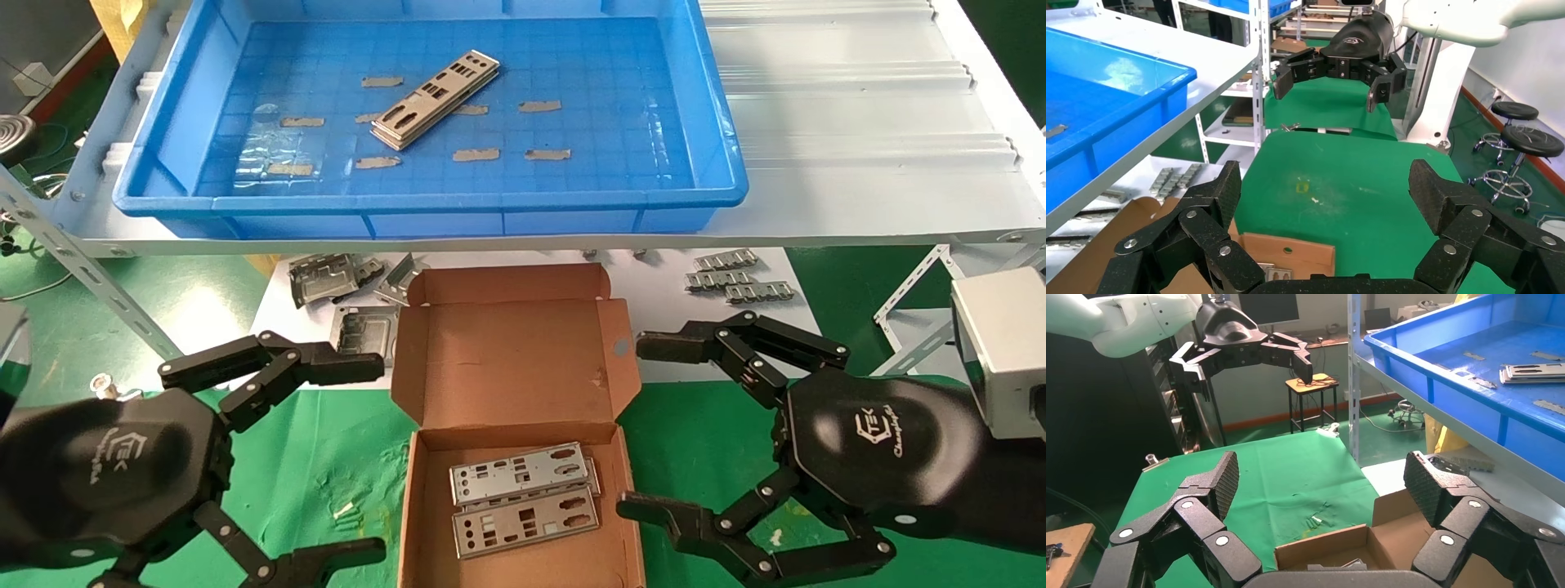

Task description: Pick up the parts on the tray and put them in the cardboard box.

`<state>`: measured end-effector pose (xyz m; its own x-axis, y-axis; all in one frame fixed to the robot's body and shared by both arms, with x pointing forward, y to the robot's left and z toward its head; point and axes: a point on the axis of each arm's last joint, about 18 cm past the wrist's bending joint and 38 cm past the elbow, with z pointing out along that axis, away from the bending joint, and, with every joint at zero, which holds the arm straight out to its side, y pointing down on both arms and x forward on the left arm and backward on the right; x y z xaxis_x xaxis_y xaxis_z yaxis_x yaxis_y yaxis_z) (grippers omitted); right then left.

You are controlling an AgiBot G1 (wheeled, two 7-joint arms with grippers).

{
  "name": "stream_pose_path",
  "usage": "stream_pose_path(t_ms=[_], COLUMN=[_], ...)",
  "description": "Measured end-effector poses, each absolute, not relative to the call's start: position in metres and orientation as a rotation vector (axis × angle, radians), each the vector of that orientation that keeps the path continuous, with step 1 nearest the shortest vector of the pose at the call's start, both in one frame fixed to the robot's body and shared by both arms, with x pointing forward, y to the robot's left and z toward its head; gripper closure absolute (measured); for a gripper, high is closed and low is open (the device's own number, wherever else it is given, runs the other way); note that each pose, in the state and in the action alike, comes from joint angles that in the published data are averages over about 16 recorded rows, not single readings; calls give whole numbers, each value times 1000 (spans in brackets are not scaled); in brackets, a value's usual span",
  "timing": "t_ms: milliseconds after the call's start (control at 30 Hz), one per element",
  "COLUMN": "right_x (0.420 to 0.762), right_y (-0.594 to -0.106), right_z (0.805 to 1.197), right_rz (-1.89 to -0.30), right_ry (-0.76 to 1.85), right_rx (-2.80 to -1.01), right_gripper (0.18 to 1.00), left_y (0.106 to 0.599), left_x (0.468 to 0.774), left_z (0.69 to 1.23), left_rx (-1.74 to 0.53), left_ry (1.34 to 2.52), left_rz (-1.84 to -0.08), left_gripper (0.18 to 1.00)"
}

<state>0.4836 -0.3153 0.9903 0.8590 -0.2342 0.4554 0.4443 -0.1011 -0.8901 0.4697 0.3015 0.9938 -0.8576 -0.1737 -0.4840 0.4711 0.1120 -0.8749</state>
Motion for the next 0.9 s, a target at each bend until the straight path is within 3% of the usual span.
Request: stream_pose_path(t_ms=[900], right_x=[484], right_y=[-315], right_z=[990], right_rz=[-575], right_ry=[-170], right_rx=[-1573], right_gripper=[178], left_y=[300], left_x=[475], left_z=[992], left_rx=[279], left_ry=[1925], left_rz=[-1799], left_gripper=[184])
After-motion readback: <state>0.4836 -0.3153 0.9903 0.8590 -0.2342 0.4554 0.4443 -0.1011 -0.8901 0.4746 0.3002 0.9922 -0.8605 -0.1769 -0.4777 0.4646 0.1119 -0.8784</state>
